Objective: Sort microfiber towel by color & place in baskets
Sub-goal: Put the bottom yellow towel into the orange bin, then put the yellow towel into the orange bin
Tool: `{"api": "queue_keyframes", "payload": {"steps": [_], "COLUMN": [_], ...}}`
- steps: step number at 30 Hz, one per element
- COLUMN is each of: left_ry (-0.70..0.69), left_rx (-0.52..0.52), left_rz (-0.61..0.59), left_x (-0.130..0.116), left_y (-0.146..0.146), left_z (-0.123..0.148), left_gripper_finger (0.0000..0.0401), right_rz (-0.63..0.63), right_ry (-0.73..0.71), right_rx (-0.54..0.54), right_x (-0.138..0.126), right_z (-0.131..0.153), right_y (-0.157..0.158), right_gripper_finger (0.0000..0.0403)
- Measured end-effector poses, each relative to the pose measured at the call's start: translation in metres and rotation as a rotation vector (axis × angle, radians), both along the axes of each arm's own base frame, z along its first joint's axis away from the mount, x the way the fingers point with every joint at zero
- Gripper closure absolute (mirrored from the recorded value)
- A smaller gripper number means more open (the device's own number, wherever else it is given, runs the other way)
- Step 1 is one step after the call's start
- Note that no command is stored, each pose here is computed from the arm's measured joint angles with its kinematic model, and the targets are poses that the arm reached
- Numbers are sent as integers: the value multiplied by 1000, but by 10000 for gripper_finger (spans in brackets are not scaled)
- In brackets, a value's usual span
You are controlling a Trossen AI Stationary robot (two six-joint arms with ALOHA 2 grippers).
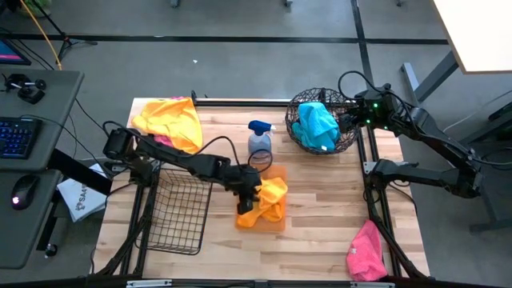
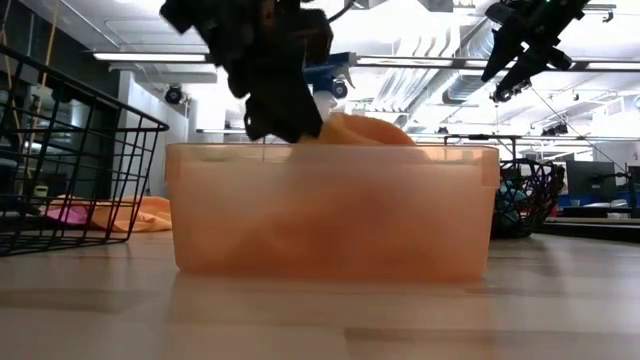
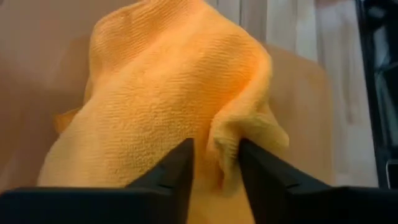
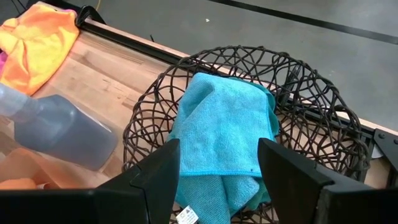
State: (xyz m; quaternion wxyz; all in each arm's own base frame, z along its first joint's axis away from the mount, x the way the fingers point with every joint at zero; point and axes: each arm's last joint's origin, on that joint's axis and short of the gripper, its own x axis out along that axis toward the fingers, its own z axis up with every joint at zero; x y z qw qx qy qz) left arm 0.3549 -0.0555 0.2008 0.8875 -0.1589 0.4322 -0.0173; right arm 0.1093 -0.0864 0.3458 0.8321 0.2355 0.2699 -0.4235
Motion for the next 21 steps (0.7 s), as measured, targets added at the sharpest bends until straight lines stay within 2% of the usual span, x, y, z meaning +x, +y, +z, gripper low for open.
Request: {"api": "queue_keyframes", "payload": {"steps": [7, 12, 14, 17, 19, 21], "left_ry": [164, 295, 313, 332, 317, 334], "left_rx": [115, 259, 340, 436, 443, 407], "left_rz": [-119, -88, -18, 156, 277, 386], "left_x": [-3, -20, -32, -59, -80, -107], "left_y": [1, 10, 17, 35, 51, 67], "left_z": [49, 80, 90, 98, 100, 95], "left_gripper_finger": [172, 141, 139, 140, 141, 141], "right_rz": [-12, -12, -12, -15, -23, -29], "right_ry": [-11, -11, -12, -14, -21, -26], "right_rx": [10, 10, 10, 12, 18, 23], "right_x": [0, 0, 0, 0, 0, 0], "right_z": [0, 0, 0, 0, 0, 0], "right_y": [0, 0, 0, 0, 0, 0], "right_gripper_finger": [191, 191, 191, 191, 191, 191]}}
